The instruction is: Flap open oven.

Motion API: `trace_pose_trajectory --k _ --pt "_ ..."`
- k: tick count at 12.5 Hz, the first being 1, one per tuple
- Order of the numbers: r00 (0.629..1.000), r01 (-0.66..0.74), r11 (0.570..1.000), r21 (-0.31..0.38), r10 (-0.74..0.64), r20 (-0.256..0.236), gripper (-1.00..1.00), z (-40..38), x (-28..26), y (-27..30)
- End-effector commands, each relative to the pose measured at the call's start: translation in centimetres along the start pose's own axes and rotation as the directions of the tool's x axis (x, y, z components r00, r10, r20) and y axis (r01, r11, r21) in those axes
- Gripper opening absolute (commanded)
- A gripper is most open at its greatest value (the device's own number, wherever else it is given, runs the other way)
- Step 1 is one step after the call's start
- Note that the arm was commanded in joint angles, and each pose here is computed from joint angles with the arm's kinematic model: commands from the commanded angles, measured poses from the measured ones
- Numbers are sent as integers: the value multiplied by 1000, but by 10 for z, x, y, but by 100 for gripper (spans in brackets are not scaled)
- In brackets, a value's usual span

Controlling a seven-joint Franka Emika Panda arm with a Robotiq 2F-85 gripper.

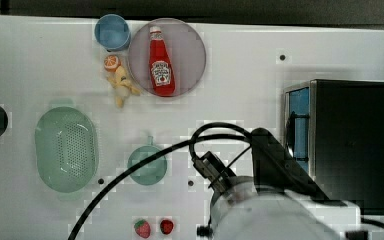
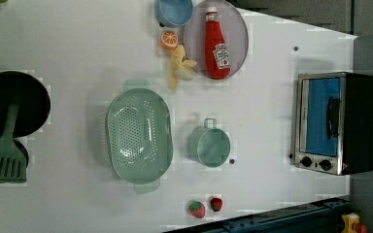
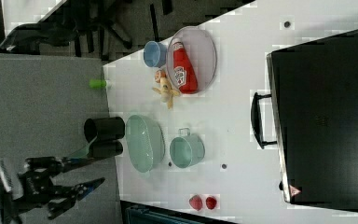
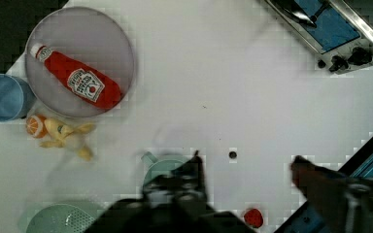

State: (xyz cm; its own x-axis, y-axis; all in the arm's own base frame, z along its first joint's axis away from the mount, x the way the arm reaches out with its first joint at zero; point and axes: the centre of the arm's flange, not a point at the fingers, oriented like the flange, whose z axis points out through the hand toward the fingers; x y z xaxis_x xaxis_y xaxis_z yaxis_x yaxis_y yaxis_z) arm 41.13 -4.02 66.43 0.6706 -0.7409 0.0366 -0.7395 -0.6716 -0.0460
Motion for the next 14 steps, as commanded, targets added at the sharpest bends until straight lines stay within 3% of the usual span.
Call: trace_pose_trajectory --k 1,2,3,5,7,10,14 --pt "996 26 996 -84 -19 91 -32 48 14 -1" --pt "995 16 996 -83 -8 94 -55 50 18 2" --pt "995 2 996 -84 7 101 -65 53 25 7" --pt "992 30 996 -86 -19 128 -65 65 41 16" --pt "976 156 985 -70 -143 163 -65 81 60 26" --pt "921 356 934 -17 -347 175 -65 111 100 47" --pt "803 588 809 -3 -583 121 -65 153 153 75"
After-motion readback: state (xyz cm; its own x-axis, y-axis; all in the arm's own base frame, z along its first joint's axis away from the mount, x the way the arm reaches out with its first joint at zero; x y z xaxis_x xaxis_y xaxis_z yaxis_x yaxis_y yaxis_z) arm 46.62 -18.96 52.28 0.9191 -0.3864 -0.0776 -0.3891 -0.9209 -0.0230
